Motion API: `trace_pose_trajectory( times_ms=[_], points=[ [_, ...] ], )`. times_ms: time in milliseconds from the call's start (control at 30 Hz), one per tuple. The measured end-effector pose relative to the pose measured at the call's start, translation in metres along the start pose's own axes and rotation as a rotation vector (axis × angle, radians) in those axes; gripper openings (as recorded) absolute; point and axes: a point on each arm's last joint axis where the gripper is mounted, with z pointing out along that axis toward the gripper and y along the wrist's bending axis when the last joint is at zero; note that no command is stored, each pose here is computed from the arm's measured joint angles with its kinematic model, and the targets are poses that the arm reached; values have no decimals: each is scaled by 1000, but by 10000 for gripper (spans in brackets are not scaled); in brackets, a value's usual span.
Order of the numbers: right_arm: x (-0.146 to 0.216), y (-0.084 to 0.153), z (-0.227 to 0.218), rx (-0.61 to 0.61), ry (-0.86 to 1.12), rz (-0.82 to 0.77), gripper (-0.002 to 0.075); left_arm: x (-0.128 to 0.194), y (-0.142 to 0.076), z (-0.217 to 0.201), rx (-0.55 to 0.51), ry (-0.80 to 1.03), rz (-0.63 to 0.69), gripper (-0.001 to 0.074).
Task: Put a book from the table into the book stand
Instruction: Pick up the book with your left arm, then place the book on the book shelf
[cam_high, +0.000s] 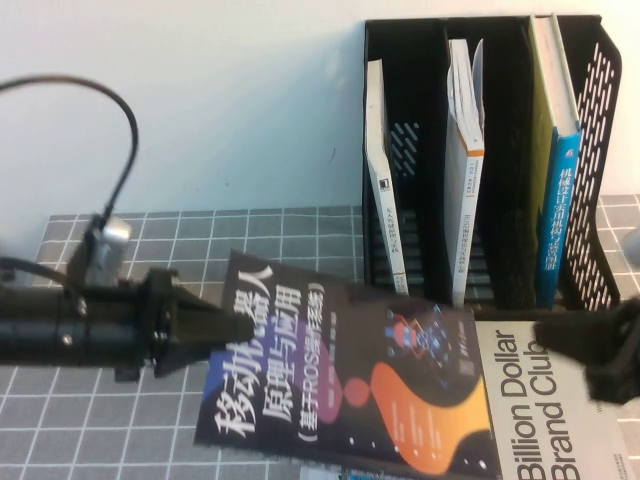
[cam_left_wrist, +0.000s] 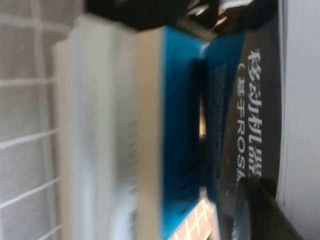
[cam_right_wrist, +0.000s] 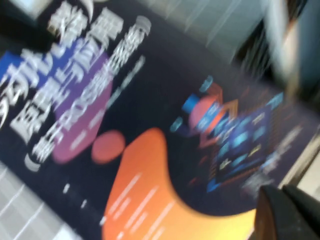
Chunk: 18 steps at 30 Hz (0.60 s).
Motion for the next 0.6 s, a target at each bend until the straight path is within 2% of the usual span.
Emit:
trace_pose_trajectory(
  times_ms=[133,267,600],
  points=[
    [-26,9,-38,128,-205,-112,-2,-3,-39,-18,8,-58,69,116],
    [-42,13,-63,230,-362,-150,-2,-4,-84,-40,-18,-105,170,116],
    [-45,14,-66,245,-383,-158,-3,-23,-179,-85,-53,-236,335,116]
  ],
)
